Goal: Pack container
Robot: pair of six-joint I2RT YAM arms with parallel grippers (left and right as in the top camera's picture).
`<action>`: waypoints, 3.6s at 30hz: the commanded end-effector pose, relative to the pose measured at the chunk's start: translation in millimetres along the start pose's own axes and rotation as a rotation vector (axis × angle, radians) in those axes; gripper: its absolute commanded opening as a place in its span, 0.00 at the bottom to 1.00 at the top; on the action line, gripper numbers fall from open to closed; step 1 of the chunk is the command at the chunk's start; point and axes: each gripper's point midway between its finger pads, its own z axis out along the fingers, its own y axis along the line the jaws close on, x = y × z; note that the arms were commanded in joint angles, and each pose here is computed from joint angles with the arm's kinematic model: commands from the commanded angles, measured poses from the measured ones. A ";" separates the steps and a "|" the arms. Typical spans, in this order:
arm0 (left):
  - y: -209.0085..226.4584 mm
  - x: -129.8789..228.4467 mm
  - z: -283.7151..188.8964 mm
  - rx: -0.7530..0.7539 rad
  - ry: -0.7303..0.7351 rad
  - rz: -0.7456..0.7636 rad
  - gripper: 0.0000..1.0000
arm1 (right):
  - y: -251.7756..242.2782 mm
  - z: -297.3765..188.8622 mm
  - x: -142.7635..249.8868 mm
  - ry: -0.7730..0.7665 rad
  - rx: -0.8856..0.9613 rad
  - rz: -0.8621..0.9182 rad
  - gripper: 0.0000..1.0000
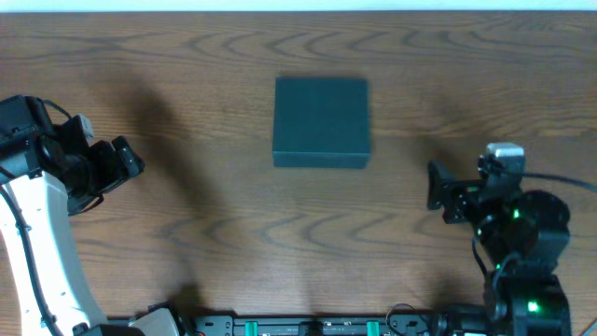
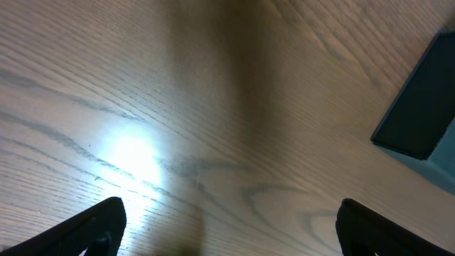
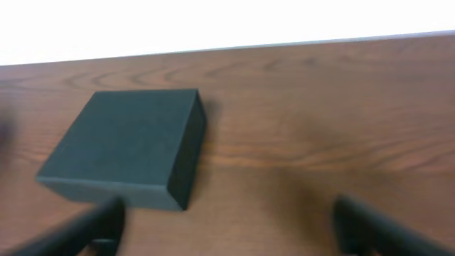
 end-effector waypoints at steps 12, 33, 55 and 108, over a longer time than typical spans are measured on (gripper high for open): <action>2.7 -0.6 -0.5 -0.013 -0.001 0.008 0.95 | -28.0 -28.0 -33.3 -0.615 0.154 -0.066 0.99; 2.8 -0.6 -0.6 -0.013 -0.001 0.008 0.95 | -36.0 2.5 51.1 -0.431 0.135 -0.056 0.99; 2.7 -0.6 -0.5 -0.013 -0.001 0.008 0.95 | -38.4 10.9 71.5 -0.350 0.134 0.051 0.99; -36.2 59.6 44.5 0.094 -1.142 0.617 0.95 | -38.4 10.8 71.5 -0.350 0.135 0.051 0.99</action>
